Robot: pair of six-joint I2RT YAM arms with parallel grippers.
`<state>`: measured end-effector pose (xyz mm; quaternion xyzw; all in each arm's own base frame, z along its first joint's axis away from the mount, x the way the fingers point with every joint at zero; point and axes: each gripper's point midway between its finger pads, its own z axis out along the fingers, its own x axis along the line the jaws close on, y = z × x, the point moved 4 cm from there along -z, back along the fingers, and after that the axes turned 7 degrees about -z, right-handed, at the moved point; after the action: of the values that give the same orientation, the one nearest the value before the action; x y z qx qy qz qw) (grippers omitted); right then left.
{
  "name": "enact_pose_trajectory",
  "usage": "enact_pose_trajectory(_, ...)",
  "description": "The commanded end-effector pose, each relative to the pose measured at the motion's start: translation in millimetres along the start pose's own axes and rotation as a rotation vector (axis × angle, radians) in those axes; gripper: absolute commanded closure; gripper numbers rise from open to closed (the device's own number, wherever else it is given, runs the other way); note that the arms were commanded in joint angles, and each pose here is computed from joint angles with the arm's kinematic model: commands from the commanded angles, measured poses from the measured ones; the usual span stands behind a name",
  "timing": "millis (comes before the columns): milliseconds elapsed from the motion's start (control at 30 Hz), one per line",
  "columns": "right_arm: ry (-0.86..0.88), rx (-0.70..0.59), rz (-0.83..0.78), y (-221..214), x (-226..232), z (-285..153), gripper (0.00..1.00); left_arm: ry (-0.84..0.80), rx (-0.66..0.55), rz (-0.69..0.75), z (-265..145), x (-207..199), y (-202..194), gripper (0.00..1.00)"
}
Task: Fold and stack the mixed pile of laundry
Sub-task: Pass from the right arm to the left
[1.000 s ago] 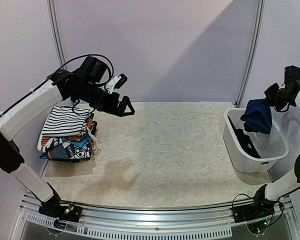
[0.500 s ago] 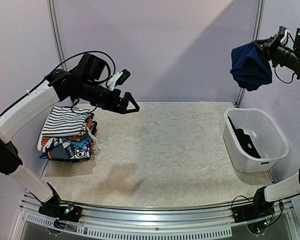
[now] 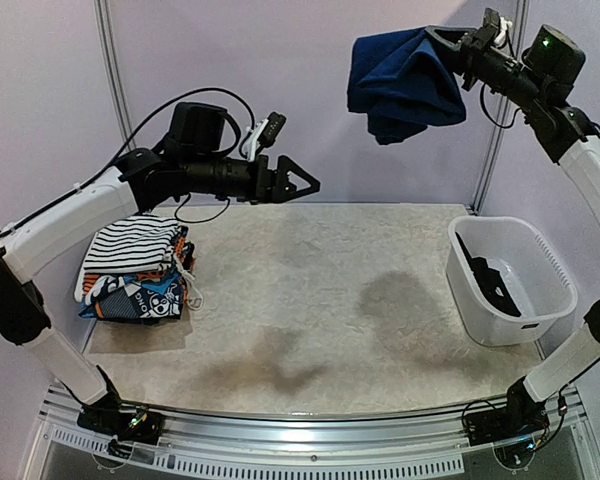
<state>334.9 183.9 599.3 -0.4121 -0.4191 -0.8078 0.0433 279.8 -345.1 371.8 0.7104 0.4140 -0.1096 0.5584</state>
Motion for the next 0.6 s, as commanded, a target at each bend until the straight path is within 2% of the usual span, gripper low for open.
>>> enact_pose_trajectory(0, 0.156, -0.025, 0.019, -1.4, 40.2, 7.9, 1.0, -0.111, -0.054, -0.025, 25.9, -10.6, 18.0, 0.12)
enact_pose_trajectory(333, 0.228, 0.025, 0.111, -32.2, 57.4, 29.9, 1.0, -0.165, -0.164, 0.017, 56.3, -13.5, 34.8, 0.18)
enact_pose_trajectory(567, 0.238, 0.021, 0.147, -36.8, 61.7, 33.6, 1.0, -0.188, -0.273, 0.088, 71.8, -21.9, 38.7, 0.19)
